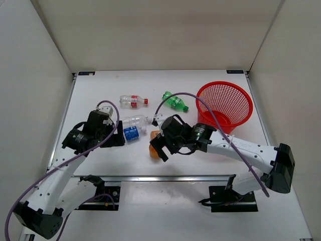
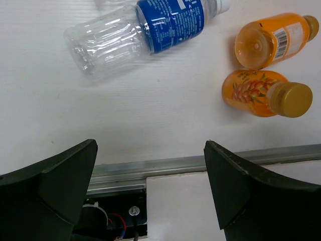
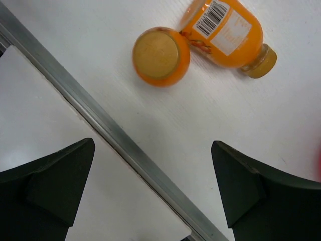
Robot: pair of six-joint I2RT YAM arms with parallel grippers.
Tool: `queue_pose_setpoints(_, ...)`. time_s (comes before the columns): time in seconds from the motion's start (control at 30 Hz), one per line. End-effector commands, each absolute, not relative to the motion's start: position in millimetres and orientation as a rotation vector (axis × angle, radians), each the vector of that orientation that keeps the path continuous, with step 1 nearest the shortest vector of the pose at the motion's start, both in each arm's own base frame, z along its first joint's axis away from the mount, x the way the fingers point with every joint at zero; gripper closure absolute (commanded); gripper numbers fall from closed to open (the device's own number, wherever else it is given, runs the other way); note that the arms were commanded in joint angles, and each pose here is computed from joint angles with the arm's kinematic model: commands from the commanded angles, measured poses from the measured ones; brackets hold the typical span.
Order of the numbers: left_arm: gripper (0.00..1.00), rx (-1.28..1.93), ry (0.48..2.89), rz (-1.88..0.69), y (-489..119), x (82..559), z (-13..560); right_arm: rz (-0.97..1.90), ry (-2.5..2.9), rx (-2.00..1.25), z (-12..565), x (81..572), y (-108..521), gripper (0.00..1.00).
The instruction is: Put the plastic bottles in the bin
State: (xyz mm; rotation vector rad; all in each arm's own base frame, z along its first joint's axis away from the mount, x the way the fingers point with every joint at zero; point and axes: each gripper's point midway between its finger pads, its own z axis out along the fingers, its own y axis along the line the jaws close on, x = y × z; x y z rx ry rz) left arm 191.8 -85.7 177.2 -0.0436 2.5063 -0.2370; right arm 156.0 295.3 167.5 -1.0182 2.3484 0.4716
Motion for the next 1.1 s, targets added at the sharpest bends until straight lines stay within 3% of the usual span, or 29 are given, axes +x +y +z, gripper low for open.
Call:
queue_pose_setpoints(0.0,0.01,-0.012,2.476,-0.279,-91,188,182,0.490,2.205,-1.006,182,163,314,0.01)
queue_pose_setpoints(0.2,0.02,-0.020,2.454,-0.331,-90,172,181,0.613,2.064,-1.001,170,177,342,0.01)
queue_pose_setpoints(0.57,0.01,0.031,2.512,-0.257,-80,163,160,0.493,2.129,-0.914,117,223,368,0.03)
queue_pose_setpoints(0.6,0.02,0.028,2.516,-0.257,-80,163,159,0.487,2.153,-0.898,111,225,372,0.07)
queue_pose_setpoints(0.67,0.02,0.016,2.515,-0.232,-76,164,158,0.479,2.194,-0.895,98,227,374,0.23)
queue_pose_setpoints(0.8,0.01,0.017,2.498,-0.219,-73,166,161,0.472,2.237,-0.847,90,226,372,0.34)
queue_pose_setpoints(0.9,0.02,0.020,2.497,-0.237,-77,167,161,0.494,2.239,-0.849,101,222,374,0.52)
queue_pose_setpoints(0.97,0.01,0.026,2.494,-0.266,-81,168,161,0.534,2.207,-0.854,128,219,376,0.63)
queue_pose_setpoints(1.07,0.01,0.095,2.493,-0.326,-92,168,161,0.625,2.125,-0.874,180,207,379,0.68)
